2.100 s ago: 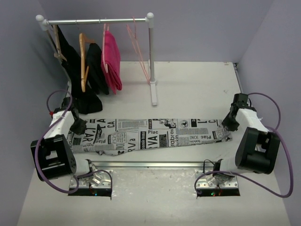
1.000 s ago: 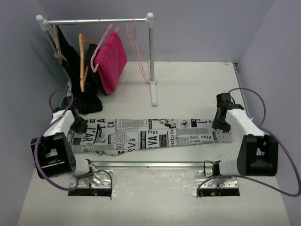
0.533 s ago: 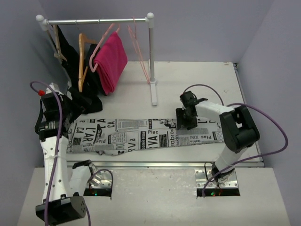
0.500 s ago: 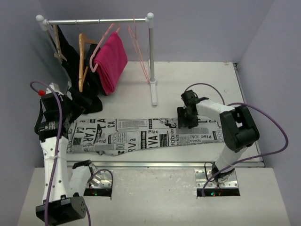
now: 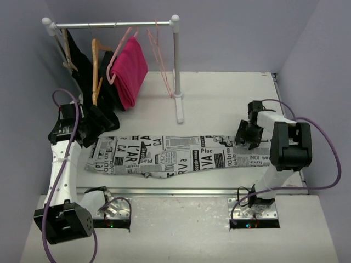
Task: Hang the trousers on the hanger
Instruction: Fold the trousers at the center of the board.
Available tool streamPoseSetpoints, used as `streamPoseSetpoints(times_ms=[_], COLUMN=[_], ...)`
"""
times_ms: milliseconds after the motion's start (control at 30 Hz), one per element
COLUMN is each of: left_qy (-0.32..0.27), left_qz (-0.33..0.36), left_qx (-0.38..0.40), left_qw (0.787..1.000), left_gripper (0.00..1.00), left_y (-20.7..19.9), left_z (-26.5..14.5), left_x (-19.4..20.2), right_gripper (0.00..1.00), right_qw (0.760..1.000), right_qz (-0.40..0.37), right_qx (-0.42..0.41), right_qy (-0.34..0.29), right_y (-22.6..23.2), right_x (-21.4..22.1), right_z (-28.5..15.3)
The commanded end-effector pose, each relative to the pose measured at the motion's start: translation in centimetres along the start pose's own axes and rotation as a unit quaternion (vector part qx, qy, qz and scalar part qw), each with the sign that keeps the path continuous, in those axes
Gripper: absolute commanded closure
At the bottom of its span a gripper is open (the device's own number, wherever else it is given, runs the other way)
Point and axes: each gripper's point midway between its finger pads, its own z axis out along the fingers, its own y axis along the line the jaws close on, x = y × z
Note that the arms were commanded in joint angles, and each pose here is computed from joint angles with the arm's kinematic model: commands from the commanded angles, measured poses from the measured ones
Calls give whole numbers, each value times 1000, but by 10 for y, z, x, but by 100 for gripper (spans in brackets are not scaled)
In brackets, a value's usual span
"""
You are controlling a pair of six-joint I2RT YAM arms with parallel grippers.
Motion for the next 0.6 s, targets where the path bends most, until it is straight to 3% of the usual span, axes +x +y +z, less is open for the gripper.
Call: streamPoseSetpoints(times_ms=[0, 67, 100, 133, 267, 367, 567], left_qy=[-22, -9, 4, 29, 83, 101, 181], left_qz=[-7, -13, -21, -35, -56, -51, -27], left_qx=[-79, -127, -159, -211, -273, -269, -299], left_qw=[997, 992, 987, 976, 957, 956, 936], left_gripper=[0, 0, 0, 0, 0, 0, 0], left_y=[26, 50, 65, 90, 119, 121, 142], left_z=[4, 20, 26, 33, 47, 60, 97], left_x=[-7, -1, 5, 14, 28, 31, 48], right_gripper=[36, 35, 27, 1, 1, 1, 1], right_qw=[994, 994, 992, 986, 968, 956, 926], right_qz=[46, 39, 31, 16, -95, -131, -176], right_qx=[93, 28, 4, -25, -122, -174, -277], right_qy=[-28, -96, -122, -162, -200, -197, -189], right_y=[-54, -28, -17, -5, 58, 79, 111], right_x=[3, -14, -19, -28, -18, -6, 15], right_z=[-8, -45, -60, -84, -133, -146, -161])
